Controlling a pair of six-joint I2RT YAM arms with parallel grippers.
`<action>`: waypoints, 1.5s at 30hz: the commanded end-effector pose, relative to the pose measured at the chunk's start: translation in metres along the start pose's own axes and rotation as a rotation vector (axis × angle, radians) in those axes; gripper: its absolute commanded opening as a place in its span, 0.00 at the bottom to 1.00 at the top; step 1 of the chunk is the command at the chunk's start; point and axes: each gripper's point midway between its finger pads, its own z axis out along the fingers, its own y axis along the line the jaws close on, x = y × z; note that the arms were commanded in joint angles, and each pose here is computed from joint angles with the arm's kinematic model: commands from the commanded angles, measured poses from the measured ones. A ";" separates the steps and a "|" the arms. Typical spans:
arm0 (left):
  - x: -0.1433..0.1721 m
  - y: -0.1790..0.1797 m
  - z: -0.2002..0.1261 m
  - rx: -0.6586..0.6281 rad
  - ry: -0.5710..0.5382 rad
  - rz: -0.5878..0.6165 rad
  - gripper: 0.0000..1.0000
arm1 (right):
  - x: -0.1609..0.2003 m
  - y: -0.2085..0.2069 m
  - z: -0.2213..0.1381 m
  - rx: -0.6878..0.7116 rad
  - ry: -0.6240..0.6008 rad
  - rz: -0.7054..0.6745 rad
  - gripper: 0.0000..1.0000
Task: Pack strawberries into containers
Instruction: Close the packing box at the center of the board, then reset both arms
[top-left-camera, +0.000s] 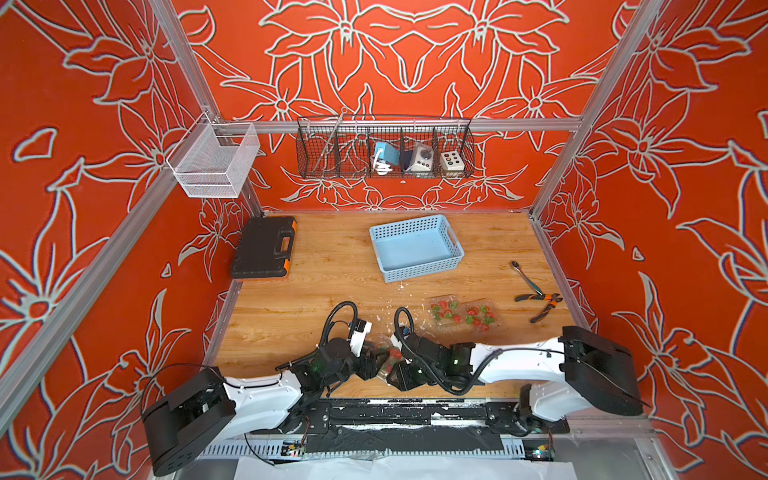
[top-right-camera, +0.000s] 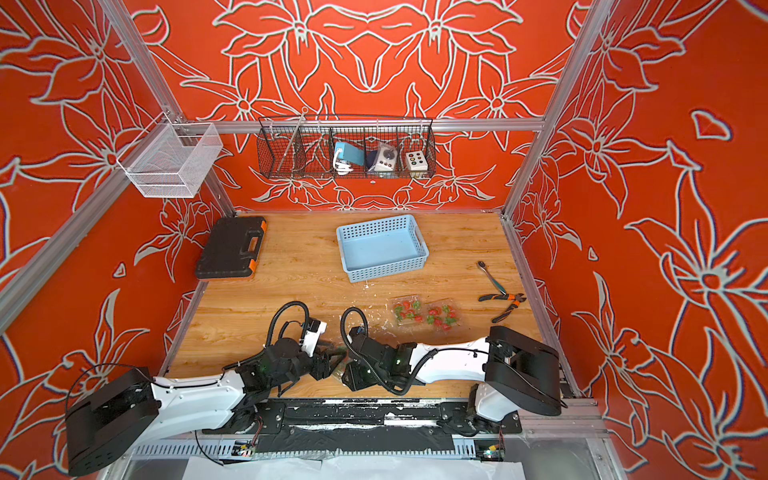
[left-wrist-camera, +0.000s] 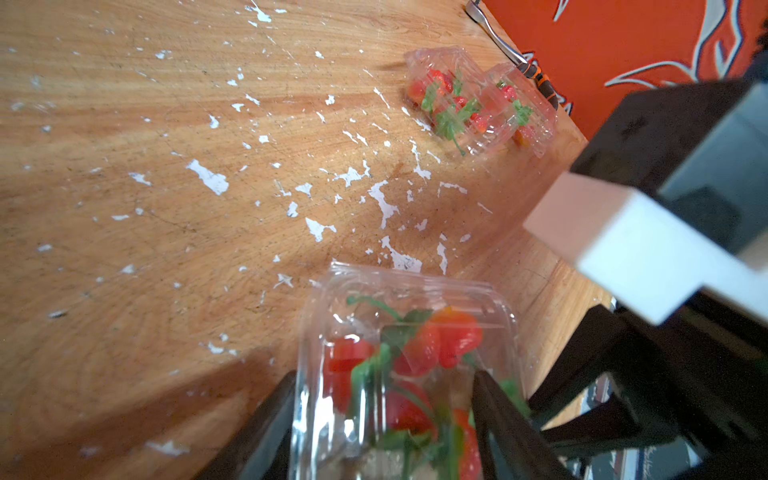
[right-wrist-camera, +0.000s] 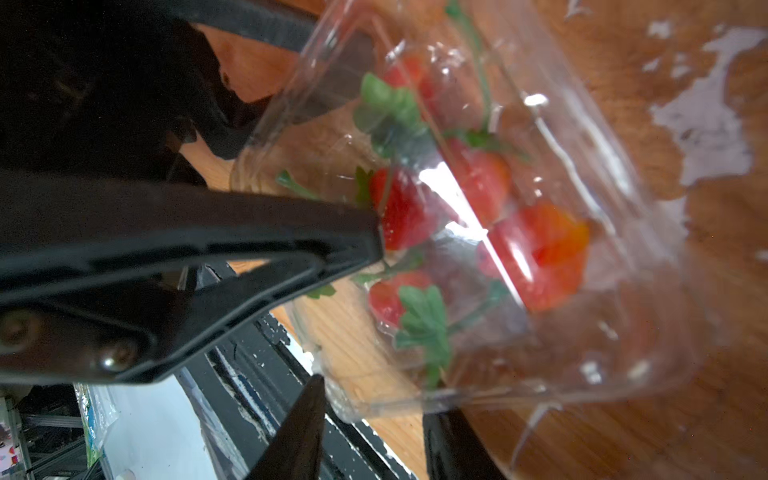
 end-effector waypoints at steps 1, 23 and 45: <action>0.032 0.010 -0.005 -0.008 0.086 -0.011 0.62 | 0.010 -0.036 0.008 0.139 0.024 0.032 0.39; -0.036 -0.015 0.034 0.031 -0.040 0.027 0.64 | -0.090 -0.070 -0.085 0.231 -0.261 -0.035 0.51; -0.223 0.093 -0.065 -0.450 -0.634 0.124 0.94 | -0.167 -0.263 -0.328 0.981 -0.885 0.115 0.95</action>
